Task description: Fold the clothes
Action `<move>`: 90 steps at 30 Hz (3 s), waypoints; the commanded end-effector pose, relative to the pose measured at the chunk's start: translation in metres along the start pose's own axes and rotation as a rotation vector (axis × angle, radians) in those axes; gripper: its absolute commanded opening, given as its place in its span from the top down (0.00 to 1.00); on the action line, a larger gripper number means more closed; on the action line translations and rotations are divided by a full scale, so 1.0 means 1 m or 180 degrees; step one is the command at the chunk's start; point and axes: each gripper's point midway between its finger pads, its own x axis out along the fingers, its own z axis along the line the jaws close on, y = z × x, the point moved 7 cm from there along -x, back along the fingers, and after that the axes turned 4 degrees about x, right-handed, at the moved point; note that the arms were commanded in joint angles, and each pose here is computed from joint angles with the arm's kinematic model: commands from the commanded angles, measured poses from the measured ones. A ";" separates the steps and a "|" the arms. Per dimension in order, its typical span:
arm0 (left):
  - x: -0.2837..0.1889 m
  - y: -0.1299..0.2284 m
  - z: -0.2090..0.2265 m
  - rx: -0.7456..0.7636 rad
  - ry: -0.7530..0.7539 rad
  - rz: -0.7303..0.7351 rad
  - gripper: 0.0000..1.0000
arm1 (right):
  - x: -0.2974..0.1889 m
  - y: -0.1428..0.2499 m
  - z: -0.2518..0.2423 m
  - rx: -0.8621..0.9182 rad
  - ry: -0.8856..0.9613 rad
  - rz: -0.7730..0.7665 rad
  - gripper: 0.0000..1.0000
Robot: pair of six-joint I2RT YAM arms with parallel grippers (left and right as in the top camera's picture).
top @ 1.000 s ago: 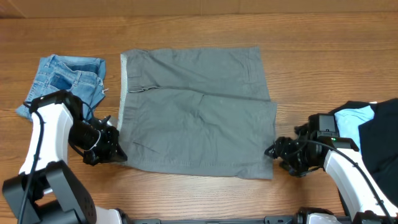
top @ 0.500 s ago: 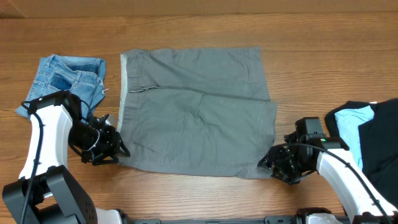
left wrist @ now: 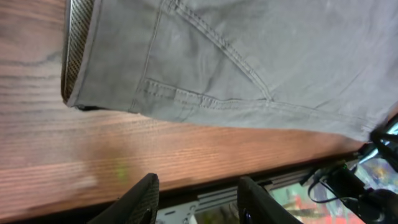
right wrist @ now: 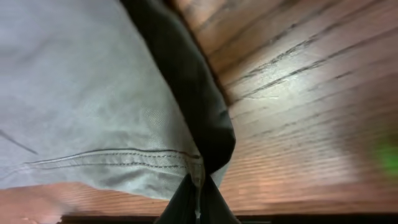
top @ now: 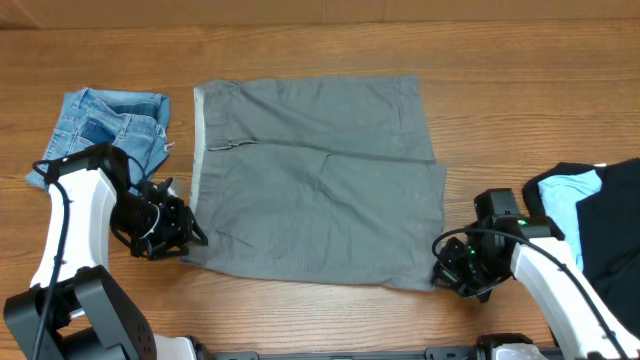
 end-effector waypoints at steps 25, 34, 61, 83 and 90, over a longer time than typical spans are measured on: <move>0.057 0.009 -0.008 -0.0297 -0.0423 0.0190 0.47 | -0.033 -0.008 0.008 0.0183 -0.0193 -0.0787 0.94; -0.037 -0.039 -0.050 0.0230 -0.0401 -0.0687 0.55 | -0.048 -0.023 0.029 -0.0110 -0.0482 -0.1121 0.46; 0.090 -0.269 -0.041 0.1536 -0.0866 -0.1768 0.96 | -0.080 -0.048 0.103 -0.0894 -0.1577 -0.1169 0.55; -0.098 -0.262 -0.123 0.1416 -0.0657 -0.1889 0.65 | -0.066 -0.083 0.086 -0.1095 -0.0717 -0.1783 0.48; -0.090 -0.200 -0.091 0.0887 -0.0638 -0.0834 0.58 | -0.029 -0.123 0.095 -0.1243 -0.0591 -0.1724 0.38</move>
